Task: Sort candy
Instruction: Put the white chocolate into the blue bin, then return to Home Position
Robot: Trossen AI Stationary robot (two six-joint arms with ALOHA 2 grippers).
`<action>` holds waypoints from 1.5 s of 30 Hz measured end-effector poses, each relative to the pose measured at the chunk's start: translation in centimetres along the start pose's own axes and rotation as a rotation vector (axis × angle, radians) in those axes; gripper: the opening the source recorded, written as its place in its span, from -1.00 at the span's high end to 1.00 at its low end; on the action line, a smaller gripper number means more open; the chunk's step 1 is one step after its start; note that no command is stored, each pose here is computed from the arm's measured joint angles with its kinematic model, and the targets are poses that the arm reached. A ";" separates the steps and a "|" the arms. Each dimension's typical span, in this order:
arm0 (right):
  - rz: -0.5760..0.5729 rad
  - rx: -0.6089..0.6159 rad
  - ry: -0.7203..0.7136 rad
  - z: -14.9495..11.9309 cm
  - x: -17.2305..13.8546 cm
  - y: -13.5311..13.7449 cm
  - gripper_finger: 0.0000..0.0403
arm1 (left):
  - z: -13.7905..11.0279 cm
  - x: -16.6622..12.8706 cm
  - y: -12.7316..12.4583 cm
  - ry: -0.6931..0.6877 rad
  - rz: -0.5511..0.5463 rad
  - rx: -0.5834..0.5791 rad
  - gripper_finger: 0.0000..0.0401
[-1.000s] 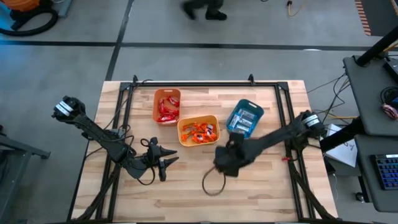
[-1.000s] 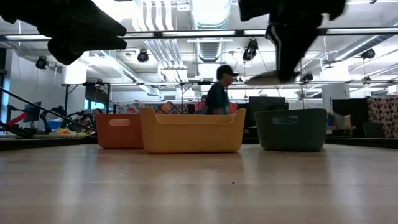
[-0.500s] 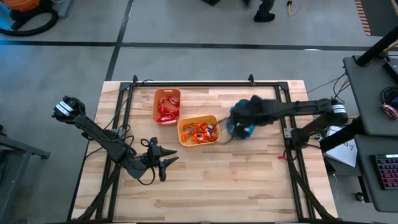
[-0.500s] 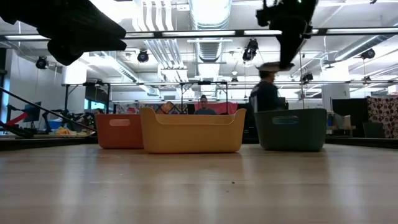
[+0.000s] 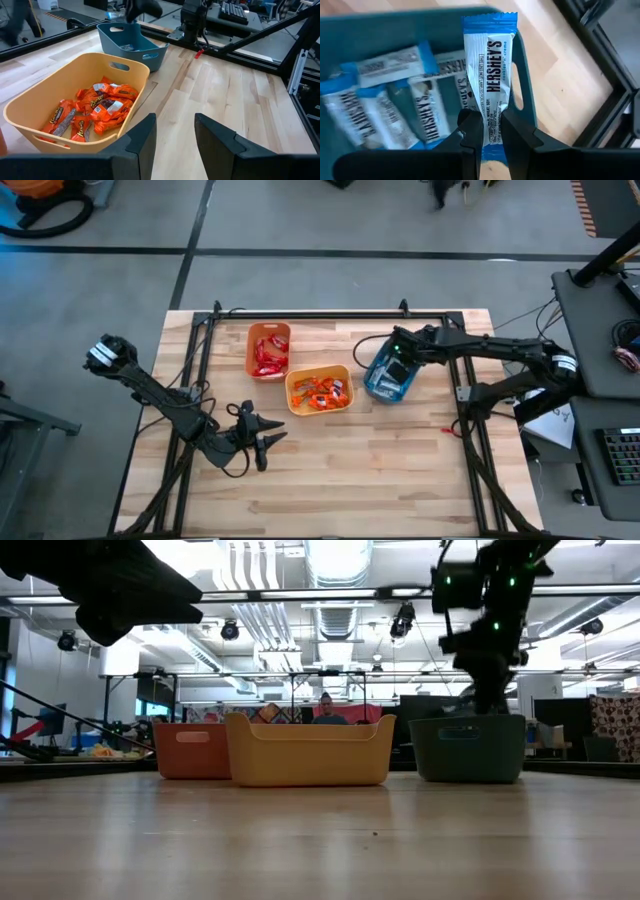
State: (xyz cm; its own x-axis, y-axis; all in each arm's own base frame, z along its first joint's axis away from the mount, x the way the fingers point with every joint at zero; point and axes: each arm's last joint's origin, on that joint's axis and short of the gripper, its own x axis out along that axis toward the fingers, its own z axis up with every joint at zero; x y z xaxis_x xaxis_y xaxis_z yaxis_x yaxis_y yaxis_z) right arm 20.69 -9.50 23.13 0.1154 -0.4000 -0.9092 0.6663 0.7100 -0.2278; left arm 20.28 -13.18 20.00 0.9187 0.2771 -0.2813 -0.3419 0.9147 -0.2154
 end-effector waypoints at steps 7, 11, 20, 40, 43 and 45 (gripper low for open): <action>-0.024 -0.037 0.058 -1.0 2.5 -0.3 0.73 | 0.0 0.0 0.0 0.000 0.000 0.000 0.41; -0.021 -0.039 0.050 -1.0 2.6 -0.3 0.73 | 0.0 0.0 0.0 0.000 0.001 0.000 0.41; -0.021 -0.044 0.047 -1.0 2.5 -0.3 0.45 | 0.0 0.0 0.0 -0.001 0.001 -0.001 0.41; 0.244 -0.072 -0.294 -1.0 -4.0 2.0 0.22 | 2.6 -2.5 1.3 -0.003 -0.028 0.211 0.41; 0.318 -0.149 -0.417 -1.9 -5.8 3.0 0.23 | 2.0 -3.0 1.8 0.040 -0.021 0.284 0.41; 0.361 -0.221 -0.488 -2.7 -7.0 3.5 0.25 | 1.8 -3.3 1.9 0.052 -0.026 0.306 0.41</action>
State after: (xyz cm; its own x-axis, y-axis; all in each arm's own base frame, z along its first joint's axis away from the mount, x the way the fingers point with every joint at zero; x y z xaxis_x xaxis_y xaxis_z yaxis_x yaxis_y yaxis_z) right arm 20.27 -2.62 27.73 0.6605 -0.2945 -0.6907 0.3616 0.9309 -0.0511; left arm 16.97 -11.78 22.15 0.9123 0.2441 -0.3289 -0.2355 0.9696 0.0665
